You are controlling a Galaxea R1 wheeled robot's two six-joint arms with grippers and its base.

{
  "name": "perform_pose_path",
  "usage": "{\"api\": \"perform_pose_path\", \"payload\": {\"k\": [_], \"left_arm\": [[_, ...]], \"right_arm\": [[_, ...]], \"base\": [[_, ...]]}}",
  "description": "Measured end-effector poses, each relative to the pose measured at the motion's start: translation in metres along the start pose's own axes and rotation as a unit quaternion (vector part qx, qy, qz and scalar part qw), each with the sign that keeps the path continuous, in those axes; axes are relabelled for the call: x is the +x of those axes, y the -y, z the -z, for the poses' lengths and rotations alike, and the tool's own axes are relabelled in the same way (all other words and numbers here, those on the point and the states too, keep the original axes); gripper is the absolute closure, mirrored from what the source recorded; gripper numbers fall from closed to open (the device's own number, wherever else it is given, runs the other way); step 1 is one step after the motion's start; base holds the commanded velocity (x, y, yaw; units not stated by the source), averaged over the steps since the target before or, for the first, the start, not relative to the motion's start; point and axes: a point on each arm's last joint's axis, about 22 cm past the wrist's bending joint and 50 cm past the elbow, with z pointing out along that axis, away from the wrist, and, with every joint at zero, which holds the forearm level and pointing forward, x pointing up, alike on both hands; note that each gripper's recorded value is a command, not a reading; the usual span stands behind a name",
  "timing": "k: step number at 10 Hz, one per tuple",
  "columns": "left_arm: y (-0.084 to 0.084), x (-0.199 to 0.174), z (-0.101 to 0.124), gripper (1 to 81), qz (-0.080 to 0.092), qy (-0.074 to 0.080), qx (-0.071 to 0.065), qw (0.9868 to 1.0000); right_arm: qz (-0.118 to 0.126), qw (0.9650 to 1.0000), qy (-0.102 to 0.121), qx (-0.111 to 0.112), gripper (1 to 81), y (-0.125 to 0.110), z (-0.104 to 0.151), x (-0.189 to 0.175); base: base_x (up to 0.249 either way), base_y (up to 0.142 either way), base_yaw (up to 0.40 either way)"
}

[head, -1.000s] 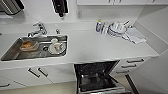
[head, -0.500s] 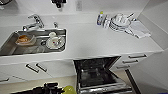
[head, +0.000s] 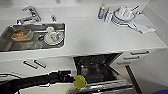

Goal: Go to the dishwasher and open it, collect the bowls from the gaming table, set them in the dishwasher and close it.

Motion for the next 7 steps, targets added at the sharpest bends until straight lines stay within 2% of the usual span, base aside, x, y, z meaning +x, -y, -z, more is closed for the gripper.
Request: {"api": "perform_pose_path", "payload": {"k": [1, 2, 3, 4, 5, 6, 7], "left_arm": [[-0.020, 0.017, -0.003, 81.1, -0.012, -0.002, -0.002, 0.9999], [-0.038, 0.024, -0.008, 81.1, -0.017, 0.002, -0.008, 0.9998], [-0.049, 0.024, -0.016, 81.1, -0.015, 0.009, -0.010, 0.9998], [-0.054, 0.026, -0.025, 81.1, -0.015, 0.014, -0.005, 0.9998], [-0.062, 0.030, -0.033, 81.1, -0.017, 0.015, -0.006, 0.9997], [-0.075, 0.034, -0.039, 81.1, -0.021, 0.013, -0.015, 0.9996], [-0.087, 0.037, -0.043, 81.1, -0.016, 0.006, -0.031, 0.9994]], "right_arm": [[0.001, 1.0000, -0.001, 0.000, 81.1, 0.000, 0.000, 0.002], [0.001, 1.0000, -0.001, 0.000, 81.1, 0.000, 0.000, 0.002], [0.001, 1.0000, -0.001, 0.000, 81.1, 0.000, 0.000, 0.002], [0.001, 1.0000, -0.001, 0.000, 81.1, 0.000, 0.000, 0.003], [0.001, 1.0000, -0.002, 0.000, 81.1, 0.000, 0.000, 0.004], [0.001, 1.0000, -0.002, 0.001, 81.1, 0.001, 0.000, 0.004], [0.001, 1.0000, -0.001, 0.001, 81.1, 0.001, -0.001, 0.003]], "base": [[0.000, 0.000, 0.000], [0.000, 0.000, 0.000], [0.000, 0.000, 0.000], [0.000, 0.000, 0.000], [0.000, 0.000, 0.000], [0.000, 0.000, 0.000], [0.000, 0.000, 0.000]]}}
